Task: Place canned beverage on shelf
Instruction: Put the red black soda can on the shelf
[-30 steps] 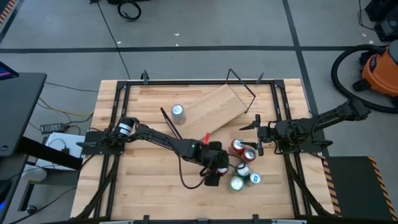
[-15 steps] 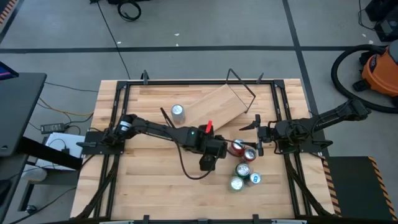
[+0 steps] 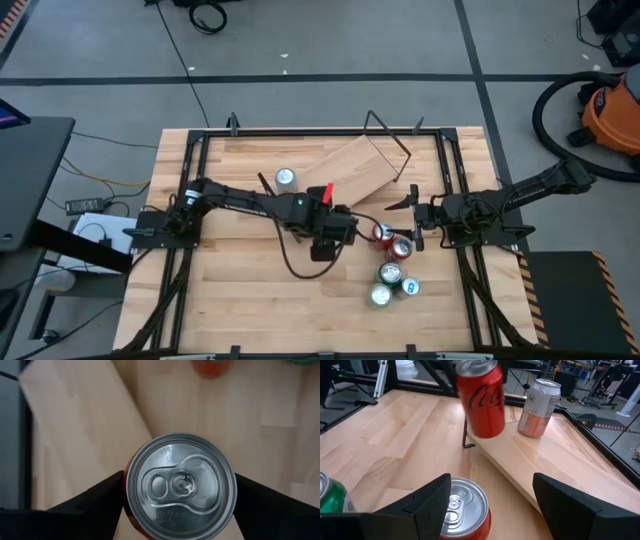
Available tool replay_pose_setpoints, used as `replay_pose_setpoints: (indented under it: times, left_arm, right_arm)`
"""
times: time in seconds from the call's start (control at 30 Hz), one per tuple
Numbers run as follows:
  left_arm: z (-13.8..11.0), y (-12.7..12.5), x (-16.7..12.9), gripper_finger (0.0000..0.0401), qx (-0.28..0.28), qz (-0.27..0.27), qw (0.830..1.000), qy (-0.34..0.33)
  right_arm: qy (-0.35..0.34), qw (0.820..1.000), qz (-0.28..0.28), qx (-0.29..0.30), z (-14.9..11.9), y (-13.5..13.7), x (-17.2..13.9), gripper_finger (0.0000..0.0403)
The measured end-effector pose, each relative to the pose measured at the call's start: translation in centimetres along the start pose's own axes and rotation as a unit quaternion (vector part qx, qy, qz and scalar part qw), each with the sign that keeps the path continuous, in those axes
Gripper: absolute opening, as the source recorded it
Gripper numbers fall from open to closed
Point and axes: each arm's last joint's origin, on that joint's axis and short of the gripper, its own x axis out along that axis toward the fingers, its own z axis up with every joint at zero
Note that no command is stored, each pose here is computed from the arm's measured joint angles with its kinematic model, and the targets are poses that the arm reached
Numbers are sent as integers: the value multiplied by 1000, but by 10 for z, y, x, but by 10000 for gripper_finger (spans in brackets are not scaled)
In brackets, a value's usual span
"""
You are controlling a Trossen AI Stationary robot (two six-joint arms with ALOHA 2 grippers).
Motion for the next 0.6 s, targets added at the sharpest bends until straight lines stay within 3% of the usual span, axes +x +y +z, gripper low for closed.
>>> replay_pose_setpoints:
  times: [0.47, 0.6]
  left_arm:
    - [-4, 13, -7, 318, 6, 28, 1000, 3]
    - [-20, 17, 3, 318, 9, 43, 999, 22]
  right_arm:
    - [4, 1000, 1, 1, -1, 0, 0, 292]
    - [4, 1000, 1, 3, -1, 0, 0, 292]
